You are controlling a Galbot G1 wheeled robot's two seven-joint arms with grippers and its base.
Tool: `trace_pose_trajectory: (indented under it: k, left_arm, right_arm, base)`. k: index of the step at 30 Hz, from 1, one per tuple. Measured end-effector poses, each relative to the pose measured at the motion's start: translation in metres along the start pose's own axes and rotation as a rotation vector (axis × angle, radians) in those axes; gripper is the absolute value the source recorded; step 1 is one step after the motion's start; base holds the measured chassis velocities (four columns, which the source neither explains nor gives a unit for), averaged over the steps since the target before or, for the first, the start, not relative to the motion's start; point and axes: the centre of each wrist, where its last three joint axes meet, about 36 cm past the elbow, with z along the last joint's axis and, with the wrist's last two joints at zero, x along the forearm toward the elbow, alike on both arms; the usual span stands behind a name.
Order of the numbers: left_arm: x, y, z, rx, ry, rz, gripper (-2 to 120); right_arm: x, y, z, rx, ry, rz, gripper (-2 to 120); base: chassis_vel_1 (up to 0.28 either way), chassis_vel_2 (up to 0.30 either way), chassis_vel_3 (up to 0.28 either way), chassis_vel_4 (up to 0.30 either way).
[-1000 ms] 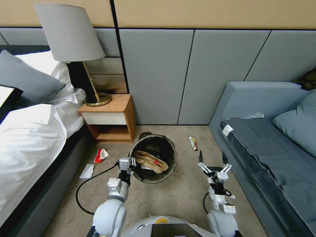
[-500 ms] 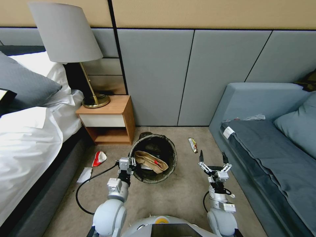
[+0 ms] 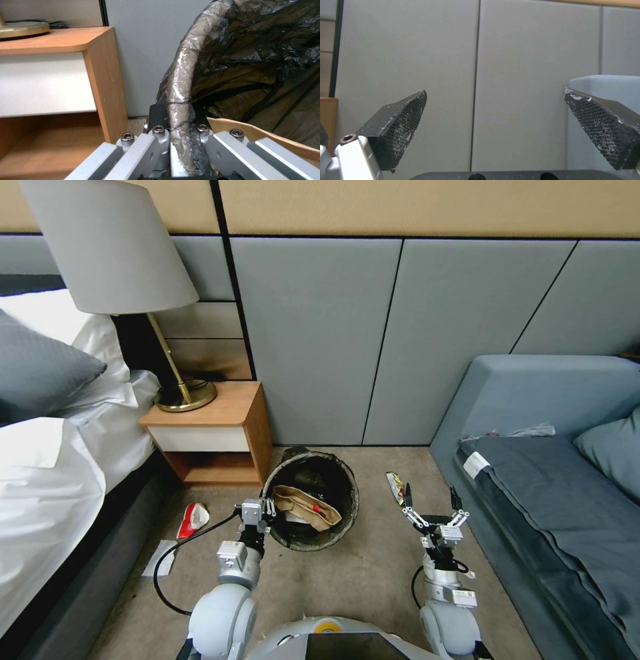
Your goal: Pick up the trash bin, then pick up the garbage from the floor and place it into the trash bin.
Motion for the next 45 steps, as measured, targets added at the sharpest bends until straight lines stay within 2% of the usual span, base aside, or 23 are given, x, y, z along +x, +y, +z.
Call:
trace_pose_trajectory:
  k: [15, 32, 36, 39, 40, 41, 42, 45]
  left_arm:
    - [0.001, 0.000, 0.000, -0.002, 0.002, 0.001, 0]
    - [0.001, -0.002, 0.001, -0.005, 0.003, 0.008, 0]
    - [0.001, -0.002, 0.001, -0.005, 0.003, 0.009, 0]
    - [0.001, -0.003, 0.000, -0.005, 0.003, 0.010, 0]
    - [0.001, -0.003, 0.000, -0.005, 0.003, 0.010, 0]
    - [0.001, -0.003, 0.000, -0.004, 0.002, 0.010, 0]
    - [0.001, -0.003, 0.000, -0.004, 0.002, 0.010, 0]
    - [0.001, -0.002, 0.001, -0.006, 0.003, 0.008, 0]
  right_arm:
    - [-0.009, -0.006, 0.011, 0.048, -0.065, -0.042, 100]
    - [-0.043, -0.020, 0.017, 0.105, -0.035, -0.068, 100]
    - [-0.052, -0.021, 0.020, 0.106, -0.003, -0.052, 100]
    - [-0.073, -0.024, 0.026, 0.103, 0.111, -0.032, 100]
    - [-0.073, -0.024, 0.026, 0.103, 0.111, -0.032, 100]
    - [-0.084, -0.025, 0.033, 0.093, 0.194, -0.023, 100]
    - [-0.084, -0.025, 0.033, 0.093, 0.194, -0.023, 100]
    - [-0.099, -0.029, 0.044, 0.063, 0.349, -0.004, 100]
  base:
    - [-0.043, 0.035, 0.042, -0.043]
    - [0.000, 0.000, 0.000, 0.000]
    - [0.000, 0.000, 0.000, 0.000]
    - [0.000, 0.000, 0.000, 0.000]
    - [0.000, 0.000, 0.000, 0.000]
    - [0.000, 0.000, 0.000, 0.000]
    - [0.000, 0.000, 0.000, 0.000]
    - [0.000, 0.000, 0.000, 0.000]
